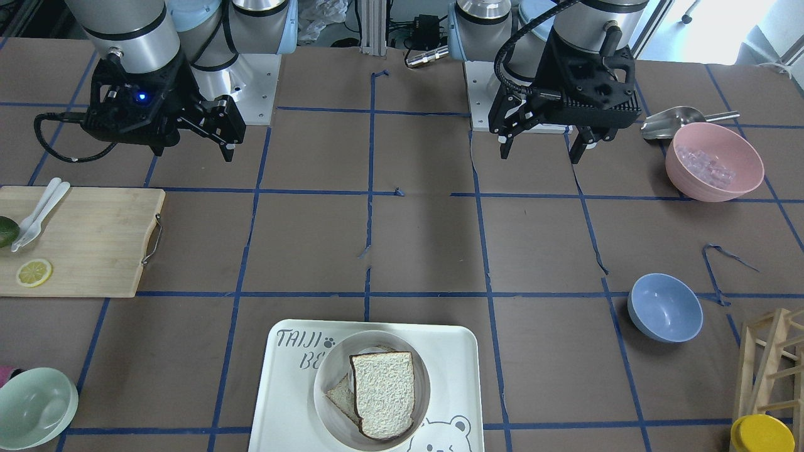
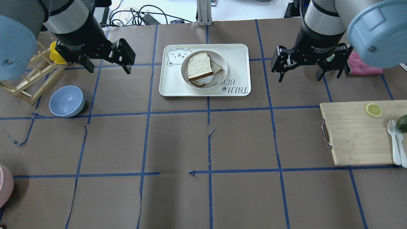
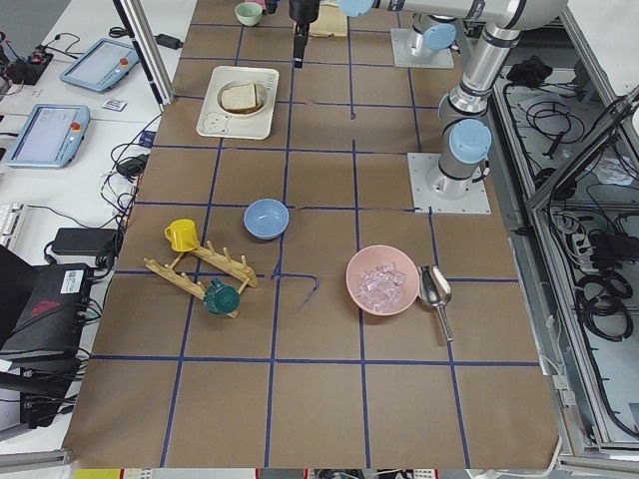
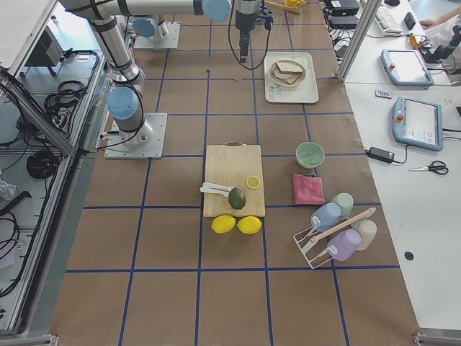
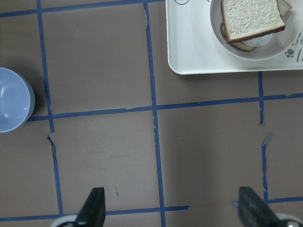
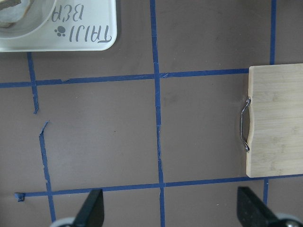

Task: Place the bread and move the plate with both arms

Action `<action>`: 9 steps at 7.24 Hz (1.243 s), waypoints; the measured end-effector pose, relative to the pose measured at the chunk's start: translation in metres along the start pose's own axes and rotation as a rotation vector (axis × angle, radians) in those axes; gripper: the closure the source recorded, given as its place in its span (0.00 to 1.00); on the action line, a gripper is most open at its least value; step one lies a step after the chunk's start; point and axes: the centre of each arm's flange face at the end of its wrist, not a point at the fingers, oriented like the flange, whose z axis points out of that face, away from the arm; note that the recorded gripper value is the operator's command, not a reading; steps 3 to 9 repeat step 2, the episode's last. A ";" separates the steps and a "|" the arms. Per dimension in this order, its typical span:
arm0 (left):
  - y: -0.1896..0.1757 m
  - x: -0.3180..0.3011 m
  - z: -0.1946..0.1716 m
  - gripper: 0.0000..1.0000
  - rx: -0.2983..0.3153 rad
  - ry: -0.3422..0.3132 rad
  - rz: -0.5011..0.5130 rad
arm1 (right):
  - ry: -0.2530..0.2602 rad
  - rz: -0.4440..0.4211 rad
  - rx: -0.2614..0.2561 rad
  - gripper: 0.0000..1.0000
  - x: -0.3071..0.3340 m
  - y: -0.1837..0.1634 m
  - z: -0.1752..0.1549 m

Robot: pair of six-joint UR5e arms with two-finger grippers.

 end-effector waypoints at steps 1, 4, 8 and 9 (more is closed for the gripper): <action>0.000 0.000 0.000 0.00 0.000 0.002 -0.008 | 0.000 0.000 -0.001 0.00 0.000 0.000 0.000; 0.000 0.000 0.000 0.00 -0.001 0.006 -0.013 | 0.000 0.000 0.000 0.00 0.000 0.000 0.000; 0.000 0.000 0.000 0.00 -0.001 0.006 -0.013 | 0.000 0.000 0.000 0.00 0.000 0.000 0.000; 0.000 0.000 0.000 0.00 -0.001 0.006 -0.013 | 0.000 0.000 0.000 0.00 0.000 0.000 0.000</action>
